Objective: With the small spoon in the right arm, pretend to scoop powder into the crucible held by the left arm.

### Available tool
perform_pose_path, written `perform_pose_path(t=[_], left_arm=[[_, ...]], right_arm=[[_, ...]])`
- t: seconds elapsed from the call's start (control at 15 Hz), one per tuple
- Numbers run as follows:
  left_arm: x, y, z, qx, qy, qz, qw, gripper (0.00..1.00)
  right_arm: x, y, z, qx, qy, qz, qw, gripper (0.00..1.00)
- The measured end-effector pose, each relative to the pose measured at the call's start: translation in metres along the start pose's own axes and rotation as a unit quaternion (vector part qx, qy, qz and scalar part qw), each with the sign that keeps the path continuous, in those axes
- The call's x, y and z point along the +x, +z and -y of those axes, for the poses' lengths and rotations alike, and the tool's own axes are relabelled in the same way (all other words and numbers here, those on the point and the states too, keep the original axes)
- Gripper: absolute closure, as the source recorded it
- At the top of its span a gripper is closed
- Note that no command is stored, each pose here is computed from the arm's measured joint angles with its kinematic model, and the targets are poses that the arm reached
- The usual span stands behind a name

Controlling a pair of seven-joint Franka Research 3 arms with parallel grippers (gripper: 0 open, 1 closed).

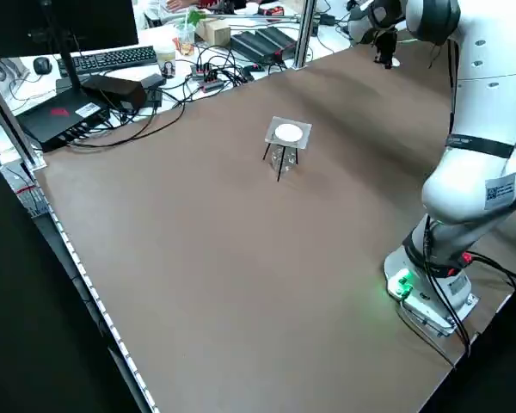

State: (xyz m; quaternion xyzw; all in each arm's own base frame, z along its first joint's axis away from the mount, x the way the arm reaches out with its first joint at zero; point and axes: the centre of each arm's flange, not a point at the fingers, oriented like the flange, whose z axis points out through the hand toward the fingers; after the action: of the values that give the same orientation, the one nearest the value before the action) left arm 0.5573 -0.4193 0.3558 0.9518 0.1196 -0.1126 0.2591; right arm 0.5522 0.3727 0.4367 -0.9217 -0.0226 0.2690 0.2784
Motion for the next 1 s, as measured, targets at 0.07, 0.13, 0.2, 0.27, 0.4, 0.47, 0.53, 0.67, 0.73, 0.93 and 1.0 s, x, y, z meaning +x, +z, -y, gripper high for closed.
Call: perform_pose_path(t=[0.07,0.13,0.2,0.27,0.4,0.47,0.53,0.67,0.73,0.93,1.0], left_arm=[[0.000,0.000,-0.001,-0.002,-0.001,-0.003,1.000,0.94],[-0.001,0.000,-0.002,-0.004,0.000,-0.005,1.000,0.94],[-0.001,0.000,-0.004,-0.006,-0.001,-0.007,1.000,0.94],[-0.002,0.000,-0.005,-0.007,-0.005,-0.009,1.000,0.94],[-0.004,0.001,-0.008,-0.010,-0.012,-0.012,1.000,0.94],[-0.005,0.001,-0.010,-0.012,-0.013,-0.013,1.000,0.94],[-0.006,0.000,-0.012,-0.014,-0.013,-0.015,1.000,0.94],[-0.006,-0.003,-0.016,-0.018,-0.017,-0.018,1.000,0.94],[-0.006,-0.004,-0.016,-0.018,-0.018,-0.018,1.000,0.94],[-0.006,-0.004,-0.017,-0.019,-0.019,-0.018,0.999,0.94],[-0.006,-0.004,-0.017,-0.019,-0.019,-0.018,0.999,0.94]], right_arm=[[-0.001,0.003,0.004,0.012,0.004,0.007,1.000,0.76],[-0.001,0.006,0.006,0.027,0.011,0.016,0.999,0.76],[-0.001,0.009,0.007,0.035,0.021,0.026,0.999,0.76],[0.000,0.014,0.005,0.037,0.031,0.039,0.998,0.76],[0.005,0.027,0.000,0.039,0.049,0.063,0.996,0.76],[0.009,0.033,-0.002,0.041,0.054,0.071,0.995,0.76],[0.012,0.039,-0.004,0.043,0.058,0.076,0.994,0.76],[0.015,0.043,-0.005,0.051,0.064,0.084,0.993,0.76],[0.015,0.042,-0.004,0.055,0.065,0.084,0.993,0.76],[0.016,0.040,-0.005,0.062,0.067,0.085,0.992,0.76],[0.016,0.039,-0.005,0.064,0.068,0.085,0.992,0.76]])
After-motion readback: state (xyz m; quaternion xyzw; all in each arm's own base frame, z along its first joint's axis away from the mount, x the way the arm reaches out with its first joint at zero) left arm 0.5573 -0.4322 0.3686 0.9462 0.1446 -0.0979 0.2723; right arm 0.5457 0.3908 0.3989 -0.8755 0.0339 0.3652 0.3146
